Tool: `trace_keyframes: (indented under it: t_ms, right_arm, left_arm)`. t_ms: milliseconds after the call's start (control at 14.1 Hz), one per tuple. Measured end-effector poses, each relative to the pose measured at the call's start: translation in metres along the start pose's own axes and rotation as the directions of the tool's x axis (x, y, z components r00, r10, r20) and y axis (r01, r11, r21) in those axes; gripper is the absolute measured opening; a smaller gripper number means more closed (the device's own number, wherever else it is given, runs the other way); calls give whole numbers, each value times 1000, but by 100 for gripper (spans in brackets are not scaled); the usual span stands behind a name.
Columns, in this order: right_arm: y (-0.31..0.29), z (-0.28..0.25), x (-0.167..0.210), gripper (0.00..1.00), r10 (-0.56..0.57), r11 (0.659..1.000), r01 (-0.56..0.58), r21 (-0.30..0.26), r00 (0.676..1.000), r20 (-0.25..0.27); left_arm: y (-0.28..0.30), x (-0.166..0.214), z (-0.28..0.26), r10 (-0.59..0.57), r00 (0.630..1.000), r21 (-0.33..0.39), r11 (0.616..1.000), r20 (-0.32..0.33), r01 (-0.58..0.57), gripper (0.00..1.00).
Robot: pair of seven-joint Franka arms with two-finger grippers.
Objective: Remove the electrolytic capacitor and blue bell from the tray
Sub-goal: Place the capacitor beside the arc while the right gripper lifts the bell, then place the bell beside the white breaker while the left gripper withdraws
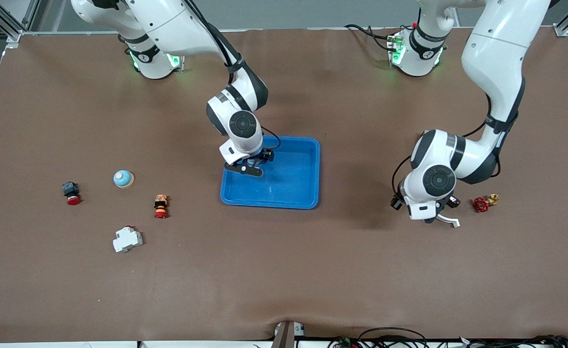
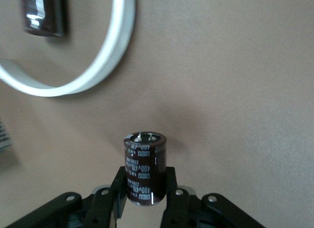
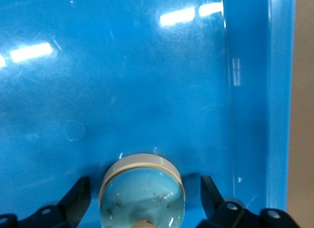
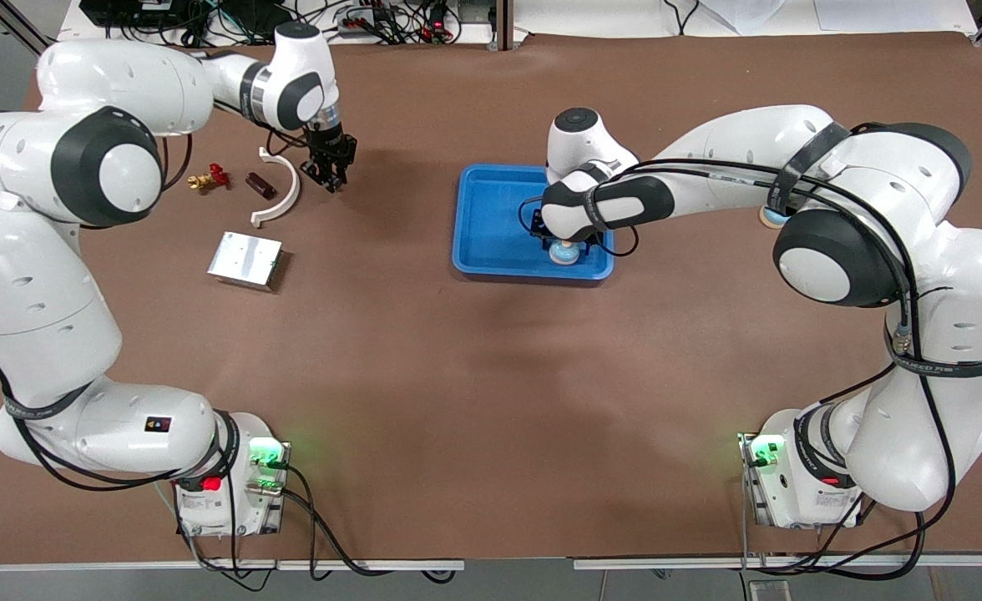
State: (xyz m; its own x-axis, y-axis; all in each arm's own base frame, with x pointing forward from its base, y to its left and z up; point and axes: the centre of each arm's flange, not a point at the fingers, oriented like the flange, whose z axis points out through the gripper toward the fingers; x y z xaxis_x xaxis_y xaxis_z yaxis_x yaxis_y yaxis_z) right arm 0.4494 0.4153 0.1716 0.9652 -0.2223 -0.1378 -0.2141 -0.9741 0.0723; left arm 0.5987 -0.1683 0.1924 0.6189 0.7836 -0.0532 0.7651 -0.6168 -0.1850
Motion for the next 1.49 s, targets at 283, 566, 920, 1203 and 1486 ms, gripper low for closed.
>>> trace_keyframes:
  t_ms: [283,566,920,1203,1486]
  right_arm:
    - [-4,-5,-1,68,-4,1000,4,10,1000,-7]
    - [-2,-7,-1,68,-3,1000,3,3,1000,-2]
    - [22,-86,27,68,-40,997,44,-61,997,67]
    - [103,-210,105,68,-142,988,148,-34,979,143]
    - [205,-256,183,68,-303,948,310,-79,949,89]
  left_arm:
    - [-7,12,15,-20,1000,-6,1000,11,20,50]
    - [-4,16,-4,-23,1000,-41,999,-7,23,90]
    - [8,13,-102,37,995,-173,983,-96,-53,100]
    - [4,21,-180,172,973,-153,969,-152,-195,100]
    - [-12,35,-249,273,936,-160,937,-221,-311,100]
